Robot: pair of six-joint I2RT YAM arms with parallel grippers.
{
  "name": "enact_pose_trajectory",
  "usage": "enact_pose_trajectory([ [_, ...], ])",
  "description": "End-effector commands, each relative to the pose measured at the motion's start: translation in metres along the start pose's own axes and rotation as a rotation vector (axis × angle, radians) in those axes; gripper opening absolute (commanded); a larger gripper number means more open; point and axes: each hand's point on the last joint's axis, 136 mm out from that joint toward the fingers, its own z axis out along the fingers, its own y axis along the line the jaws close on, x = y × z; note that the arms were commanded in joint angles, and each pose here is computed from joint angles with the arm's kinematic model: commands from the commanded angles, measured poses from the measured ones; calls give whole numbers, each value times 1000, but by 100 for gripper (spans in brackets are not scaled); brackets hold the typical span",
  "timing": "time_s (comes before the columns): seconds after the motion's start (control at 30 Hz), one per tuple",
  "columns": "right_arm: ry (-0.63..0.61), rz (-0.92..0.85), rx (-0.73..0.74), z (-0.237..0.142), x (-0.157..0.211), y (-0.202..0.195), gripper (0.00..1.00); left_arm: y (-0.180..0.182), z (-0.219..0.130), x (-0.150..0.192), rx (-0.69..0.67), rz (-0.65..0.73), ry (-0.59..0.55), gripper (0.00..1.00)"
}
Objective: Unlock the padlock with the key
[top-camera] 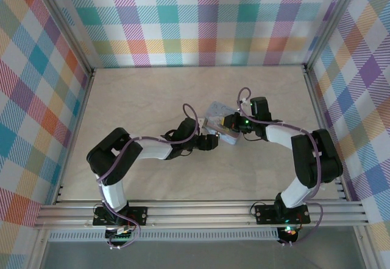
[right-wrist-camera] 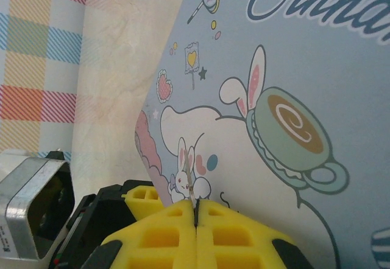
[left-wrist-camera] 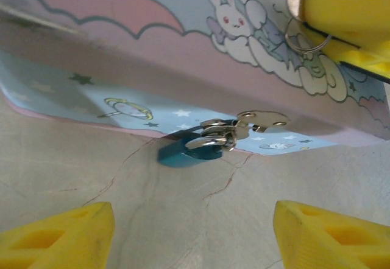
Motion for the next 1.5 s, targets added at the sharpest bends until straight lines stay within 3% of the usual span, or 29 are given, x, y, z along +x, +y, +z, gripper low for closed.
enact_pose_trajectory([
  [0.0, 45, 41, 69, 2, 14, -20, 0, -7, 5, -5, -1, 72, -14, 70],
  [0.5, 62, 48, 76, 1, 24, -25, 0, -8, 22, -2, 21, 180, -18, 67],
  [0.87, 61, 51, 82, 1, 25, -26, 0, -13, 39, -6, 31, 184, -19, 64],
  [1.47, 63, 48, 77, 2, 27, -24, 0, -19, 48, 2, 61, 107, -15, 45],
])
